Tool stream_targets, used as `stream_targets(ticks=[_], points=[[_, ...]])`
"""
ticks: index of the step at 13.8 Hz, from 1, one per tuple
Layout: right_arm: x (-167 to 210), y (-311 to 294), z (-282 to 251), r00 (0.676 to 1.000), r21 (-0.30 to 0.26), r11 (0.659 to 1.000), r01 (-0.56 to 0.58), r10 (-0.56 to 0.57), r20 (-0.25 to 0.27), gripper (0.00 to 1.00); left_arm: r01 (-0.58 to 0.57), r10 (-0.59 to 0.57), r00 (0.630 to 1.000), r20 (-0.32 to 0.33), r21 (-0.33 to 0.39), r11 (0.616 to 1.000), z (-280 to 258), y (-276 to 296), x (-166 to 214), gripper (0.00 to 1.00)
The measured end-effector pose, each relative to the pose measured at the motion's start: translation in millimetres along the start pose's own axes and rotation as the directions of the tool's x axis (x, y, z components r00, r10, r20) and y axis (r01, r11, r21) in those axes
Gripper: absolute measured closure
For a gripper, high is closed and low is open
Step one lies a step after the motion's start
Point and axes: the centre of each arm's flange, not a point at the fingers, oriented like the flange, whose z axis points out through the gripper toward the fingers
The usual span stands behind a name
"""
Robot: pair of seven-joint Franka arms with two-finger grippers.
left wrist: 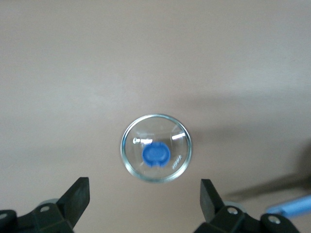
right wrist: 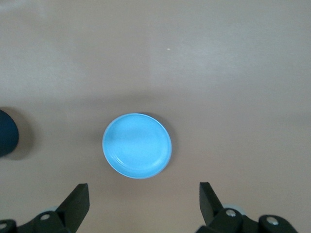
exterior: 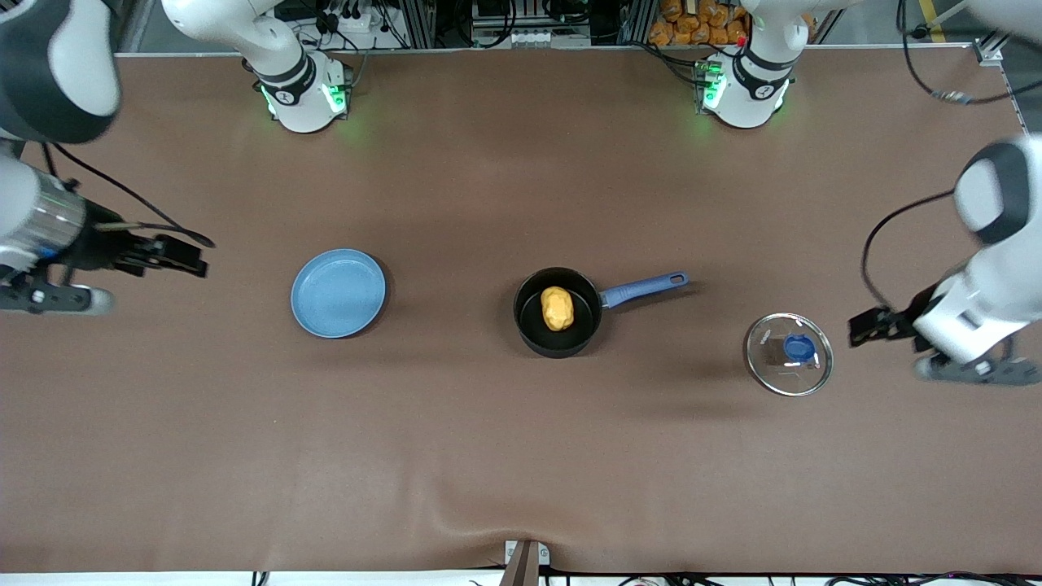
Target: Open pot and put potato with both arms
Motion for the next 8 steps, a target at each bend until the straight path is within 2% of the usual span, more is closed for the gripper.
stream_targets(ticks=[4,8], points=[[-31,21,-41,1.0,-0.001,1.0,-0.004,0.004,-0.014,0.0,0.072,-0.073,0.997,0.013,0.011,0.997,-93,28,-40,0.0],[-44,20,-53,1.0,-0.025,0.999,-0.021,0.021,-0.013,0.0,0.083,-0.084,0.995,0.047,0.025,0.996,-127,38,-69,0.0]])
